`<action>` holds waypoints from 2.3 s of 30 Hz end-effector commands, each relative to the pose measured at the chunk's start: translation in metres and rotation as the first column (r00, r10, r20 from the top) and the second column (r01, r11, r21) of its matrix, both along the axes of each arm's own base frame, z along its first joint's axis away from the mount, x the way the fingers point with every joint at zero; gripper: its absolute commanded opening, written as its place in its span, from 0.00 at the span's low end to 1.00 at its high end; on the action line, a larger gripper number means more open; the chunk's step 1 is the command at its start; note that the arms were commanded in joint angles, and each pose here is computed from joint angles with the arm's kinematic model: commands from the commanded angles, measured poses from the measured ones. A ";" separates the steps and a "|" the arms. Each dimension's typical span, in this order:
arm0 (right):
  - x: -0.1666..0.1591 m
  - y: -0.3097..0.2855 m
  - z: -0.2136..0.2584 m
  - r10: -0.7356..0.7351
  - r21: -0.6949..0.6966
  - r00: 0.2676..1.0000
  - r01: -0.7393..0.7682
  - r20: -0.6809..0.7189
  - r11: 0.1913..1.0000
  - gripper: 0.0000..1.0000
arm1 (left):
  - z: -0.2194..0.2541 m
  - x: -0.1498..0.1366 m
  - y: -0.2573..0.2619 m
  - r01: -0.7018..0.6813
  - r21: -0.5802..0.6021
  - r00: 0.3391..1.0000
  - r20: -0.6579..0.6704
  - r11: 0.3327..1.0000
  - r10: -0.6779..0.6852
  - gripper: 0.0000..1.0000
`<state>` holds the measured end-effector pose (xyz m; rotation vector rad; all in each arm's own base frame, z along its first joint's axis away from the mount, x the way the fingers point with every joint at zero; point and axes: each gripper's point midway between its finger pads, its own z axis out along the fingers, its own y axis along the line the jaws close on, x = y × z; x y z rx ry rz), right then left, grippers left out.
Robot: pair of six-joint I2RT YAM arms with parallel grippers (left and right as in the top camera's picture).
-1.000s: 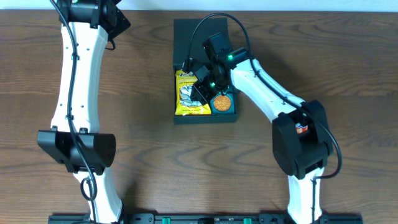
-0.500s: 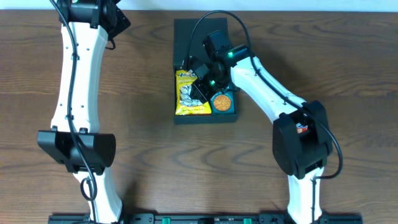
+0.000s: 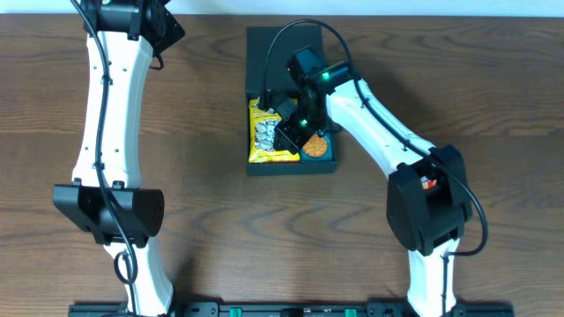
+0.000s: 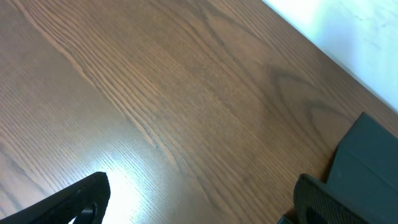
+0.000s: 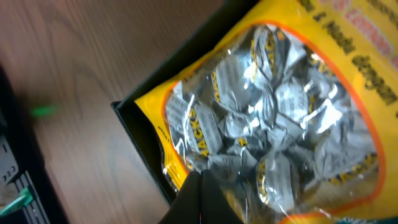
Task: Pack container
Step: 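Lower the yellow bag into the box's left side and release it, then withdraw the right gripper up and right toward the Hello Panda box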
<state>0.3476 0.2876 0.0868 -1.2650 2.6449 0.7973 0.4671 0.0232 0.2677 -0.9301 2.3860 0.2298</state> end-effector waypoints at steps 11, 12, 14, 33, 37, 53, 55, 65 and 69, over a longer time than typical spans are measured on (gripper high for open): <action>0.001 0.015 -0.029 0.028 -0.004 0.999 -0.028 -0.016 1.000 0.01 | 0.014 -0.002 0.002 -0.002 0.002 0.999 0.034 1.000 0.002 0.95; 0.000 0.016 -0.030 0.029 -0.004 0.999 -0.029 -0.019 1.000 0.01 | 0.014 -0.002 0.002 -0.002 0.002 0.999 0.034 1.000 0.002 0.95; 0.000 0.018 -0.031 0.032 -0.002 0.999 -0.032 -0.016 0.999 0.01 | 0.014 -0.002 0.002 -0.002 0.002 0.999 0.034 1.000 0.002 0.95; 0.013 0.028 -0.045 -0.007 0.014 1.000 0.007 -0.001 1.000 0.01 | 0.014 -0.002 0.002 -0.002 0.002 0.999 0.032 1.000 0.002 0.95; 0.015 0.029 -0.044 -0.013 0.018 1.000 0.013 0.004 1.000 0.01 | 0.014 -0.002 0.002 -0.002 0.002 0.999 0.032 1.000 0.002 0.95; 0.070 -0.018 0.079 -0.211 0.176 0.971 0.191 0.107 0.966 0.01 | 0.014 -0.002 0.002 -0.002 0.002 1.000 0.031 1.000 0.002 0.95; 0.081 -0.040 0.086 -0.314 0.166 0.946 0.298 0.084 0.940 0.01 | 0.014 -0.002 0.002 -0.002 0.002 1.000 0.031 1.000 0.002 0.95; 0.119 -0.163 0.080 -0.745 0.042 0.663 0.749 -0.077 0.662 0.06 | 0.014 -0.001 0.002 -0.002 0.002 0.999 0.037 1.000 0.002 0.95; 0.125 -0.195 0.079 -0.823 0.017 0.556 0.830 -0.116 0.558 0.24 | 0.014 -0.001 0.002 -0.002 0.002 0.999 0.037 1.000 0.002 0.95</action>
